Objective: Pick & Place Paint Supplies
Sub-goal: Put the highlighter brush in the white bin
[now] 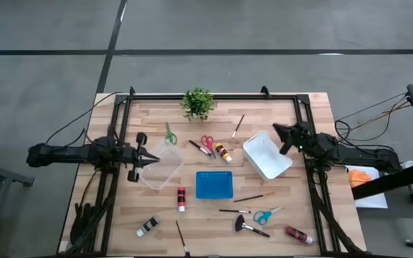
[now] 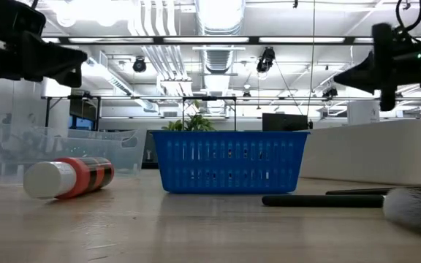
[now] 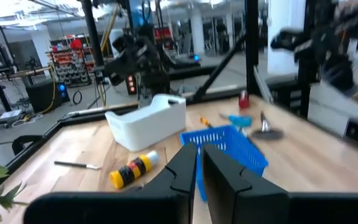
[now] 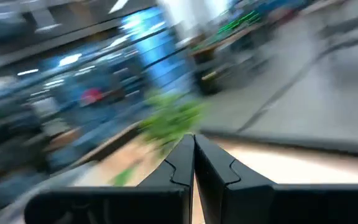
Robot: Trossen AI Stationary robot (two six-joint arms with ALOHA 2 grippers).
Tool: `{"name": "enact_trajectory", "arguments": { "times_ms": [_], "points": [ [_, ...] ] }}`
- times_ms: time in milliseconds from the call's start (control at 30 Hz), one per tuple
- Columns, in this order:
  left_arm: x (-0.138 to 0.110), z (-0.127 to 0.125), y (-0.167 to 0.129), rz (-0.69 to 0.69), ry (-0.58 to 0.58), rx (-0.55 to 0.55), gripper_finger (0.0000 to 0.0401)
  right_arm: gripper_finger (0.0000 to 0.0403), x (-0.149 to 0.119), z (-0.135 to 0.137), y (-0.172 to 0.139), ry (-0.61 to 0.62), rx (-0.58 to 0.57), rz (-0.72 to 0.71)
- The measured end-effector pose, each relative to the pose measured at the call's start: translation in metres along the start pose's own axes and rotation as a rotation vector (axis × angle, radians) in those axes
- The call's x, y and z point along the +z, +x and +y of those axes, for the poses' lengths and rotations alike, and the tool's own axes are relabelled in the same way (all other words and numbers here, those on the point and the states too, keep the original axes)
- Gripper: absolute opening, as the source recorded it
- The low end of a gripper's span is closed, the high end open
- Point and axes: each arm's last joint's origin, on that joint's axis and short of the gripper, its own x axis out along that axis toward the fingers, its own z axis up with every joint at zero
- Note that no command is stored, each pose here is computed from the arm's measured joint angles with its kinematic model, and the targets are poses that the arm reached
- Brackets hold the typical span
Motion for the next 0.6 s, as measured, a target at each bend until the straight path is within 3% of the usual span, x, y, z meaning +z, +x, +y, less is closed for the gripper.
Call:
{"name": "enact_trajectory", "arguments": {
  "times_ms": [267, 500, 600],
  "points": [
    [0.012, 0.001, -0.001, -0.12, -0.015, 0.01, 0.0036, 0.0008, 0.008, -0.012, -0.004, 0.032, -0.466, -0.227],
    [0.015, 0.001, -0.001, -0.16, -0.012, 0.0, 0.0036, 0.0008, 0.007, -0.012, -0.004, 0.265, -0.426, -0.272],
    [0.015, -0.002, -0.001, -0.162, -0.029, -0.104, 0.0036, 0.0008, 0.006, -0.011, -0.003, 0.297, -0.378, -0.25]
  ]
}}
